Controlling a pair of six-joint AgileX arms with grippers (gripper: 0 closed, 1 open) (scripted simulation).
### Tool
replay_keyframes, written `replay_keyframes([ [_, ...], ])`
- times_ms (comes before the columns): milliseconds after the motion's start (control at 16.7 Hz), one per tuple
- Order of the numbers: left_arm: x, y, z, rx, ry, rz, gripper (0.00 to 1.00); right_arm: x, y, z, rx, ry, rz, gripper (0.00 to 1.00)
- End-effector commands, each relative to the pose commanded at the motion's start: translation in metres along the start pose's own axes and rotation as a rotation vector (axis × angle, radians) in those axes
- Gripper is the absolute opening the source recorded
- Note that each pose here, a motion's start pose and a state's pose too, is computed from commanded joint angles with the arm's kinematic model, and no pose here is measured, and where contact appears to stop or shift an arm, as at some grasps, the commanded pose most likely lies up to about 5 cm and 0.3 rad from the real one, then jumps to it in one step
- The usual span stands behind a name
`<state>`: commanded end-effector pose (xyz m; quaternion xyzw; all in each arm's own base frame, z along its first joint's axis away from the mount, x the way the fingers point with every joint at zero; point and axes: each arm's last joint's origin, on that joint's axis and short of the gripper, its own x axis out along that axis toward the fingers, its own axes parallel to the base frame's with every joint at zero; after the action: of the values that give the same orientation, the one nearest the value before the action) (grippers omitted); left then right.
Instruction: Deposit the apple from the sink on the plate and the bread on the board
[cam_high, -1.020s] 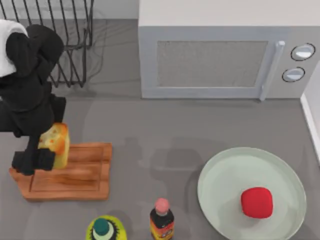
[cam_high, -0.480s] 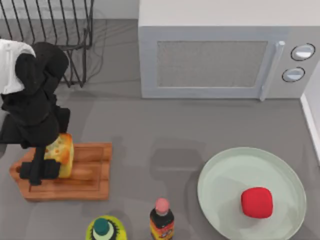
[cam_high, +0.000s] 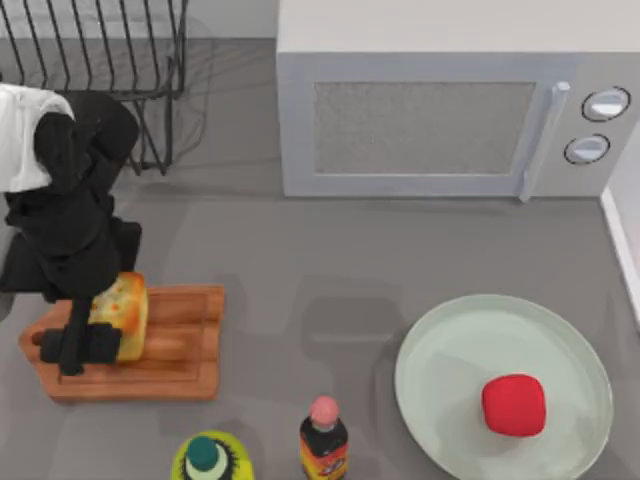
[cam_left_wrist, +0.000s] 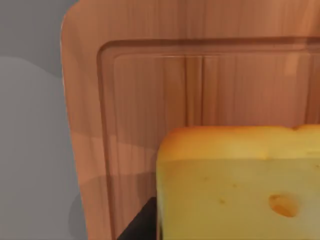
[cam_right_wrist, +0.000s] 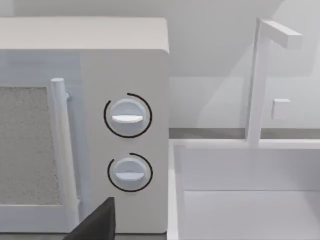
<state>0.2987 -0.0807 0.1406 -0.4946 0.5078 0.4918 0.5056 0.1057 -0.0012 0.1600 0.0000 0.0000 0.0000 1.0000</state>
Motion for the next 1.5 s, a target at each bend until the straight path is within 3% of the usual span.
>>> replay_keyframes([
  [600, 0.0, 0.0, 0.0, 0.0, 0.0, 0.0, 0.98, 0.0, 0.0, 0.0, 0.0, 0.0, 0.0, 1.0],
  [1200, 0.0, 0.0, 0.0, -0.001, 0.0, -0.002, 1.0, 0.0, 0.0, 0.0, 0.0, 0.0, 0.0, 1.0],
  [1500, -0.018, 0.016, 0.013, 0.1, 0.023, -0.142, 1.0, 0.0, 0.0, 0.0, 0.0, 0.0, 0.0, 1.0],
])
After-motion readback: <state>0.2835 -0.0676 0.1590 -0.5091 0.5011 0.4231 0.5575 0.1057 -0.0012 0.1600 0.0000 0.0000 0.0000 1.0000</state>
